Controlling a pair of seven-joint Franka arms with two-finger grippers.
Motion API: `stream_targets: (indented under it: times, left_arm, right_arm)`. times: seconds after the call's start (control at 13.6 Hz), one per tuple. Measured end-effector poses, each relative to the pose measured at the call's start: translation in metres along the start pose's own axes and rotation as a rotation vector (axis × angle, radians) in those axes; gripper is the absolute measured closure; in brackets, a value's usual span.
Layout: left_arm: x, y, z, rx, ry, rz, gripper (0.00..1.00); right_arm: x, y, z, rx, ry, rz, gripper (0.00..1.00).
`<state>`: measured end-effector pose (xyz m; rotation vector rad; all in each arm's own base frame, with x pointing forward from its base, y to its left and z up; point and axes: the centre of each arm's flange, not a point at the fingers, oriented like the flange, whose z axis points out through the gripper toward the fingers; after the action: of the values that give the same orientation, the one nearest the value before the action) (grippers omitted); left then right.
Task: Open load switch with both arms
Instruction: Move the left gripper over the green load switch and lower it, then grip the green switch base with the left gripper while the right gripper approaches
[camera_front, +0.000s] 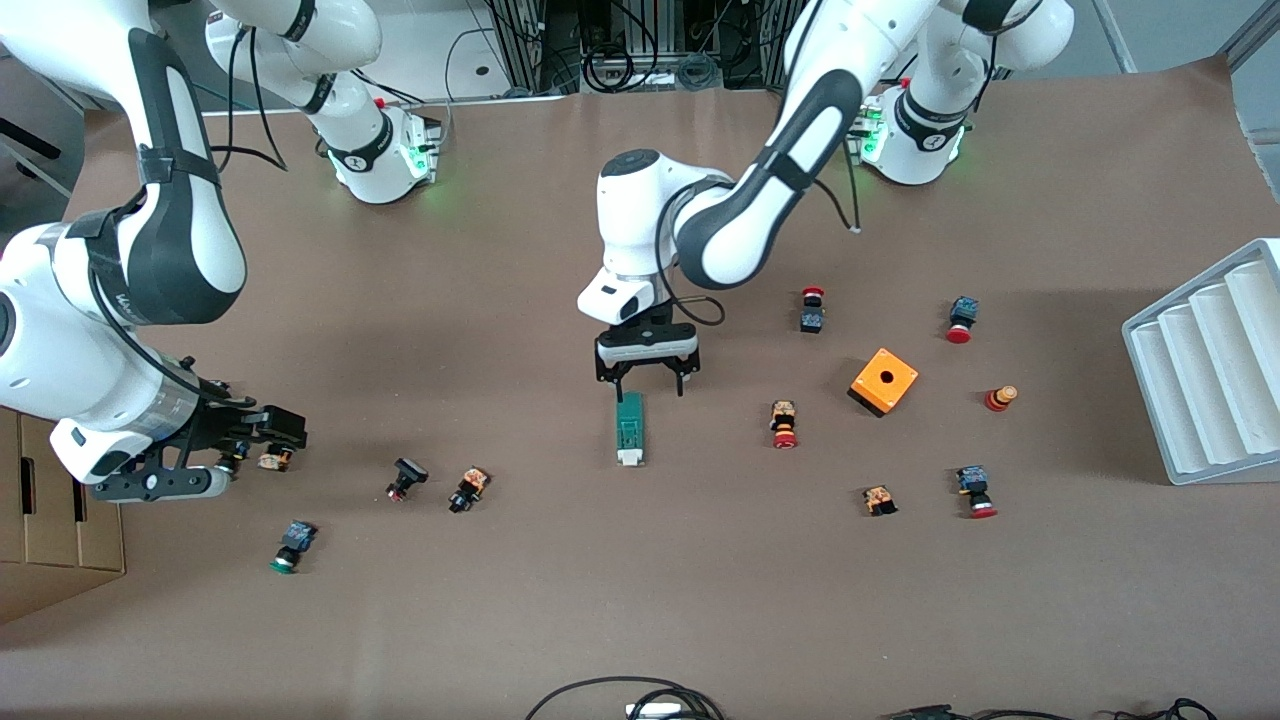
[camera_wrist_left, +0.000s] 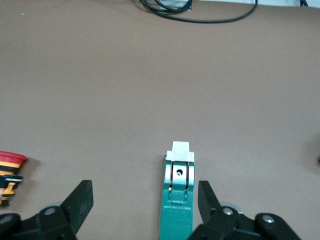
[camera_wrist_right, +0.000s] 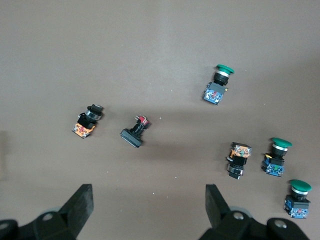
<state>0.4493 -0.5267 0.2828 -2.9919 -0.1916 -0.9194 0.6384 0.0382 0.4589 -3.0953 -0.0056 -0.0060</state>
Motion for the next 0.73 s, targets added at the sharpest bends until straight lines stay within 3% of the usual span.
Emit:
stream_targets:
  times: [0.44, 0.73]
  left_arm:
    - [-0.065, 0.014, 0.031, -0.031, 0.135, -0.057, 0.07]
    - [-0.101, 0.015, 0.057, -0.051, 0.181, -0.028, 0.09]
  right_arm:
    - [0.0, -0.002, 0.001, 0.001, -0.002, -0.035, 0.0]
    - [0.001, -0.04, 0.008, 0.004, 0.011, -0.1, 0.0]
